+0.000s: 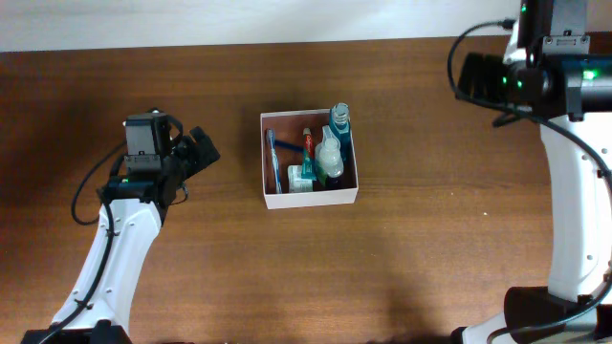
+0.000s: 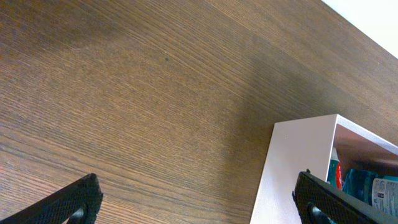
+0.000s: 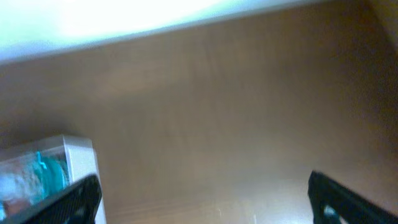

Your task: Pack container

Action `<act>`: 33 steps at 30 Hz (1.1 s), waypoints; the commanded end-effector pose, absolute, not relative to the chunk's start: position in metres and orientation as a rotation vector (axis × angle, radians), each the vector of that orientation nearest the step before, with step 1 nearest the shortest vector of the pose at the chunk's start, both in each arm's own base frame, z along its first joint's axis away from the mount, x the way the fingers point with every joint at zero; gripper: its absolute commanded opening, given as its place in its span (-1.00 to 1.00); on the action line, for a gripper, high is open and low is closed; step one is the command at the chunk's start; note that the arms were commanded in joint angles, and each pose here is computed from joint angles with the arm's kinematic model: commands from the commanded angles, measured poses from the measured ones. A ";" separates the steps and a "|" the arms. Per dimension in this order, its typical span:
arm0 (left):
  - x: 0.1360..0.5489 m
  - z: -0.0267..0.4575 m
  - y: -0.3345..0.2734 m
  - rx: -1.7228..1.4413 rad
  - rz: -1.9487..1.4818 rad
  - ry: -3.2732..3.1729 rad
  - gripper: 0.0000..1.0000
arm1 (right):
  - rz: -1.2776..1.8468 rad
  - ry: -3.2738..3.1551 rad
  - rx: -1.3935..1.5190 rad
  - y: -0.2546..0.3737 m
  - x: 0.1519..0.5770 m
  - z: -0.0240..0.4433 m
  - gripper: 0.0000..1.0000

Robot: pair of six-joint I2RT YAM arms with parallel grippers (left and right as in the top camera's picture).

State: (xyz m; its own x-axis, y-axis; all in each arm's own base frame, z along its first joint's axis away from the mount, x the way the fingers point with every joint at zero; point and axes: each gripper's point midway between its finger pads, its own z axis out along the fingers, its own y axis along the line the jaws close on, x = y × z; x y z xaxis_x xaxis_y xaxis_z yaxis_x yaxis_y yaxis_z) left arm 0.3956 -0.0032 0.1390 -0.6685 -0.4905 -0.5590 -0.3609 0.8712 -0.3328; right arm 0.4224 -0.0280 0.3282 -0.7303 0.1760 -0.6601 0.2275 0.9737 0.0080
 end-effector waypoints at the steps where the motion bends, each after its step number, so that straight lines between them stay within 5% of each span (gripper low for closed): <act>1: 0.397 0.147 -0.002 -0.595 -0.249 2.354 0.99 | -0.009 2.152 0.178 0.002 0.435 0.394 0.97; 7: 0.397 0.147 -0.002 -0.595 -0.249 2.354 0.99 | 0.030 1.779 -0.138 0.069 0.429 0.484 0.97; 12: 0.397 0.147 -0.002 -0.595 -0.249 2.354 0.98 | 0.001 1.630 -0.247 0.085 0.403 0.497 0.97; 33: 0.397 0.147 -0.002 -0.595 -0.249 2.354 0.99 | -0.039 1.373 -0.004 0.003 0.266 0.273 0.97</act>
